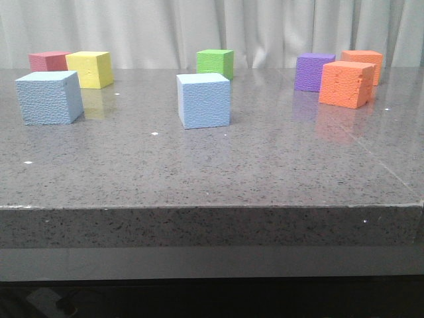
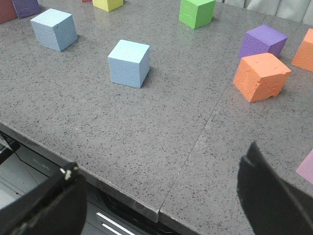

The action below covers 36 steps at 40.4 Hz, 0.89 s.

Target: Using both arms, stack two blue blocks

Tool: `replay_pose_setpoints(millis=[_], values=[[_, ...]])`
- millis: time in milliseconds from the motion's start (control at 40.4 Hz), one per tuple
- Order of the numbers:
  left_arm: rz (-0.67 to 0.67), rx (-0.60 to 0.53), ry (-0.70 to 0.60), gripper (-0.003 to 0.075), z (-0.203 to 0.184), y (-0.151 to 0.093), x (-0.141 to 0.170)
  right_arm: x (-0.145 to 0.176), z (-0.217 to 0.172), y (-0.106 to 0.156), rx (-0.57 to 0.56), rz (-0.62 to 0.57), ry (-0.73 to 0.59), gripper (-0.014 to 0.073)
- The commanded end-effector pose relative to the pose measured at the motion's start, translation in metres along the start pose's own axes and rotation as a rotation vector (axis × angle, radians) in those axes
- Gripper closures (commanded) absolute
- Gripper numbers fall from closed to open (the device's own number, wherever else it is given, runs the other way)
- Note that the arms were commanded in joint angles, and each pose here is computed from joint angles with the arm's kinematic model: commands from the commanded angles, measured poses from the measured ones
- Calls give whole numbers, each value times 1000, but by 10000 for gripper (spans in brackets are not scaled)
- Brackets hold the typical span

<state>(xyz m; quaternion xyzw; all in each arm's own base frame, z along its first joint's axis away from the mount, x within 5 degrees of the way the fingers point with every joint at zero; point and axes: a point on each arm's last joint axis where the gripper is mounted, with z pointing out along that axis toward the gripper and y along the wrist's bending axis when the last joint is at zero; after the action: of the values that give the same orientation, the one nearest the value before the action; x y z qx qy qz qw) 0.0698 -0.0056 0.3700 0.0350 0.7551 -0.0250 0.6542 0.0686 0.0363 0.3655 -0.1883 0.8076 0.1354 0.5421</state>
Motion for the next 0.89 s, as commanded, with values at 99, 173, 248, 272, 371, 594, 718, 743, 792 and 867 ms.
replay_pose_setpoints(millis=[99, 173, 248, 272, 371, 594, 718, 743, 792, 867], values=[[-7, 6, -123, 187, 6, -1, -25, -13, -4, -1, 12, 4, -93, -30], [-6, 6, -89, 187, 16, -1, -31, -13, -4, -1, 12, 4, -93, -30], [-6, 5, -44, 187, 29, -1, -38, -13, -4, -1, 12, 4, -93, -30], [-6, 5, -24, 187, 34, -1, -40, -13, -4, -1, 12, 4, -93, -30], [-5, 4, 36, 187, 54, -1, -50, -13, -4, -1, 12, 4, -93, -30], [-4, 4, 174, 181, 114, -2, -64, -13, -4, -1, 12, 4, -93, -30], [5, 25, 232, 160, 149, -7, -65, -13, -4, -1, 12, 4, -93, -30], [8, 35, 240, 152, 154, -10, -66, -13, -4, -1, 12, 4, -93, -30], [19, 54, 259, 137, 167, -16, -65, -13, -4, -1, 12, 4, -93, -30], [42, 81, 300, 132, 187, -25, -63, -13, -4, -1, 12, 4, -93, -30]])
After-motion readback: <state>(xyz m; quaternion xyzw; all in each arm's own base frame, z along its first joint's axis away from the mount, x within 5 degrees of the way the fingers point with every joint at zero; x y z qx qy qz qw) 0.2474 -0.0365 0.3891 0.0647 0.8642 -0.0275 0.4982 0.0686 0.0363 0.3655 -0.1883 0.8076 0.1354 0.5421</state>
